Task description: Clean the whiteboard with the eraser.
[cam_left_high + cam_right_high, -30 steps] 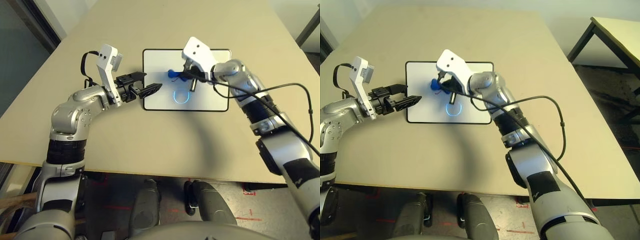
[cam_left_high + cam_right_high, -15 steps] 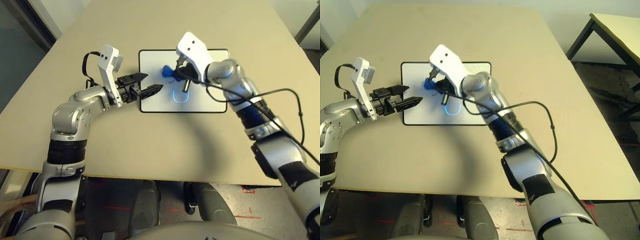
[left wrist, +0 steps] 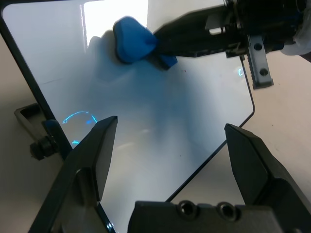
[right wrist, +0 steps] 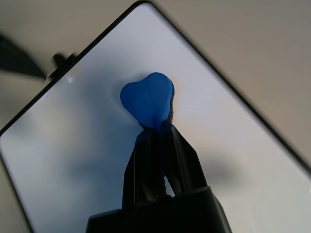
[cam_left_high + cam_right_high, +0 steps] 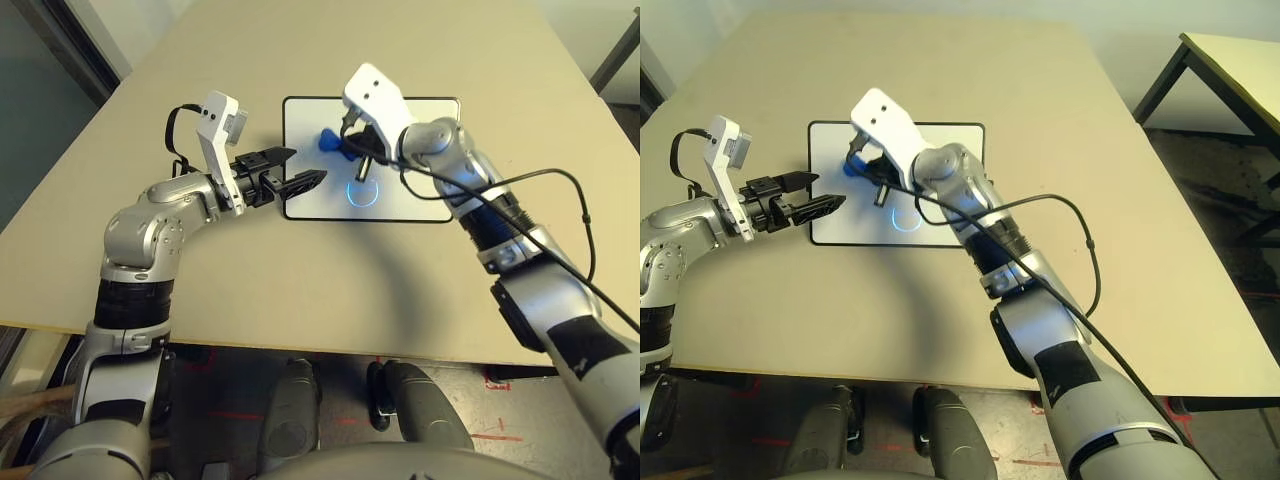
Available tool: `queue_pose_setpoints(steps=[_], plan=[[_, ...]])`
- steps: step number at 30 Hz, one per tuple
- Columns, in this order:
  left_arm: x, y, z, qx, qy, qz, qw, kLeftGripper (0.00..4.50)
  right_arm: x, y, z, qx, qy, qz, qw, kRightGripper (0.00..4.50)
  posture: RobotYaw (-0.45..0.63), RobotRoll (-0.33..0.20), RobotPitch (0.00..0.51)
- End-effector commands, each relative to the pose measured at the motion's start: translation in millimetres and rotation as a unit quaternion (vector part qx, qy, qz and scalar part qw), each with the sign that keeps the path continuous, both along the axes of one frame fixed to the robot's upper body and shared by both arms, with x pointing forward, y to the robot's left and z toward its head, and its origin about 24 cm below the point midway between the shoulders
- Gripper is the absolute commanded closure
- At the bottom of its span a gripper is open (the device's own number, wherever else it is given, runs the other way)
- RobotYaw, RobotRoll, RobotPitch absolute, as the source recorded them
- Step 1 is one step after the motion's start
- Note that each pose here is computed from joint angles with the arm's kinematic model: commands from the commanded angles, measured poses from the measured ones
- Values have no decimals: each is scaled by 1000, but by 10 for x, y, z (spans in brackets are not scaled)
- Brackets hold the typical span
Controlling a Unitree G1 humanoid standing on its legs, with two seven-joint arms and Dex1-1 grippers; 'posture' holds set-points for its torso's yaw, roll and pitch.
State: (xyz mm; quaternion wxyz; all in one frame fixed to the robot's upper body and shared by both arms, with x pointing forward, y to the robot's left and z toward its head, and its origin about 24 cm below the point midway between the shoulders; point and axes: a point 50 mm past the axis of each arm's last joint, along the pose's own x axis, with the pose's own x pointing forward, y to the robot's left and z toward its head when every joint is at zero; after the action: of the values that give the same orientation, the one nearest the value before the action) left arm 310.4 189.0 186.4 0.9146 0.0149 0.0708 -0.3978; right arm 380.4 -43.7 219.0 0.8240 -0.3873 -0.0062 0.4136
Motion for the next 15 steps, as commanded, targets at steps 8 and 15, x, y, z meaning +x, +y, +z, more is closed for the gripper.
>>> queue_pose_setpoints(steps=[8,15], plan=[[-32,-16,-19,8,9,-9,1000,0,-218,31,-669,-33,79,26,996,4499,34,0,160],[-27,-13,-21,8,9,-8,1000,0,-109,-178,-565,-29,66,-14,997,4499,23,0,158]])
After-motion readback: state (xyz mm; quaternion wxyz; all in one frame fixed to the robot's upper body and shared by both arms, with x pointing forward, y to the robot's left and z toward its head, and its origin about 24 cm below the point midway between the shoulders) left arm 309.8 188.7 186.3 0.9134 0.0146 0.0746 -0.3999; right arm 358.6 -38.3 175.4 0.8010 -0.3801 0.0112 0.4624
